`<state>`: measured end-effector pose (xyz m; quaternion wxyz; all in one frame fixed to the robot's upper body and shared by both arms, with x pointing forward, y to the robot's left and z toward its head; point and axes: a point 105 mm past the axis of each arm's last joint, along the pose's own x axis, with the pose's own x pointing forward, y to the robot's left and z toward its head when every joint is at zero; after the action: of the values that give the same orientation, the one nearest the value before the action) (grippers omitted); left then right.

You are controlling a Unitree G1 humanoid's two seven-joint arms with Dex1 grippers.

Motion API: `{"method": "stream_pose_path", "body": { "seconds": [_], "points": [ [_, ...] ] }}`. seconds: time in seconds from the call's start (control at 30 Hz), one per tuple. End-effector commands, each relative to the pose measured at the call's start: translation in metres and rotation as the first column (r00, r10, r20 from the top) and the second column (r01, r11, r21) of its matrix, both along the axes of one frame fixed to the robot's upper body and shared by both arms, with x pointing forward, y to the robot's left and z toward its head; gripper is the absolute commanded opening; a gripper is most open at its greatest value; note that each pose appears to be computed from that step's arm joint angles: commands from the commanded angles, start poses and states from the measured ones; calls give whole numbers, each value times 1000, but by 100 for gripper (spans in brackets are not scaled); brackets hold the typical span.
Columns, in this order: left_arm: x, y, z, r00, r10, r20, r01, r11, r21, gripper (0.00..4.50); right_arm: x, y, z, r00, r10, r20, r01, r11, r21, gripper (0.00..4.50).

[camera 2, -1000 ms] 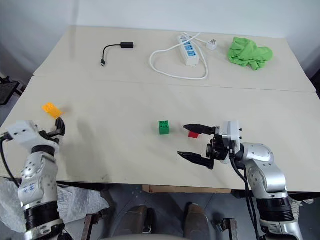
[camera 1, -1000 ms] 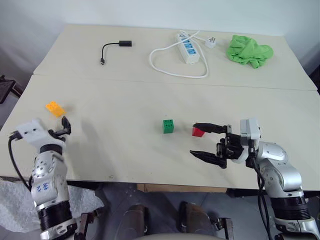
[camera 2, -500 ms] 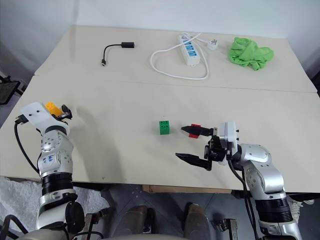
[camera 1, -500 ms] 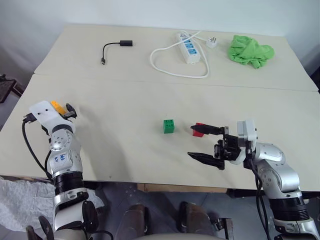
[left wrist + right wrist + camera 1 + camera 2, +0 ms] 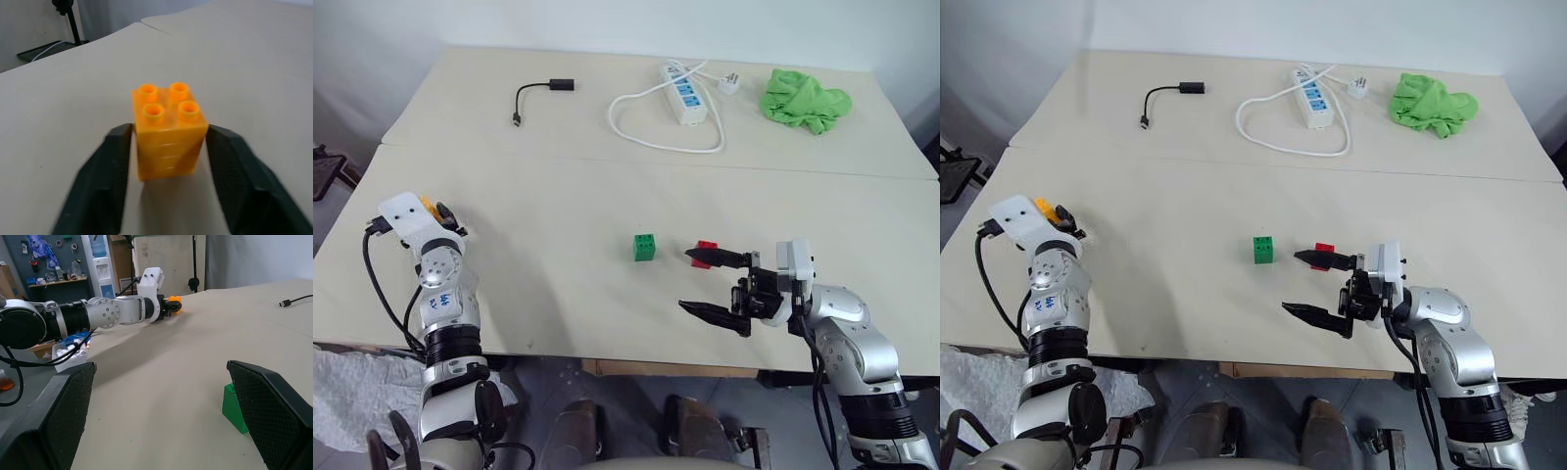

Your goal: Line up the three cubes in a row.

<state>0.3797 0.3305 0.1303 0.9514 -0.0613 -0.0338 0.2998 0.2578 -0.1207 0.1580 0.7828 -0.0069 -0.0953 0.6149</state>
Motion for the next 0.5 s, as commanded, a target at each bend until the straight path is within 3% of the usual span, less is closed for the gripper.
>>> {"method": "stream_pose_path", "body": {
  "seconds": [0.03, 0.13, 0.17, 0.23, 0.3, 0.37, 0.43, 0.47, 0.5],
  "points": [
    [-4, 12, 13, 1000, -2, 27, 0, 998, 59, 145, -4, 0, 6, 999, 0, 32, 0, 1000, 13, 450],
    [-4, 10, 12, 996, -72, 49, 69, 996, 56, 145, -5, -1, 5, 999, -10, 33, 9, 1000, 8, 450],
    [3, -6, 21, 956, -264, 125, 259, 964, 55, 145, -6, -3, 5, 999, -20, 33, 20, 1000, 7, 450],
    [3, -43, 37, 770, -610, 189, 592, 793, 146, 145, -9, -7, 5, 999, -37, 33, 37, 999, 4, 450],
    [-6, -68, 50, 550, -831, 85, 780, 548, 303, 145, -11, -12, 4, 998, -54, 28, 54, 999, -6, 450],
    [-14, -82, 56, 374, -927, -17, 867, 344, 361, 145, -13, -15, 3, 998, -66, 23, 66, 998, -16, 450],
    [-26, -107, 57, 64, -970, -235, 930, -27, 366, 145, -16, -24, 2, 996, -84, 16, 85, 996, -35, 450],
    [-29, -115, 52, -51, -940, -337, 929, -169, 330, 145, -17, -27, 1, 996, -92, 15, 92, 995, -45, 450],
    [-30, -119, 47, -128, -910, -395, 921, -256, 293, 145, -17, -29, 1, 995, -97, 14, 97, 994, -51, 450]
  ]
}}
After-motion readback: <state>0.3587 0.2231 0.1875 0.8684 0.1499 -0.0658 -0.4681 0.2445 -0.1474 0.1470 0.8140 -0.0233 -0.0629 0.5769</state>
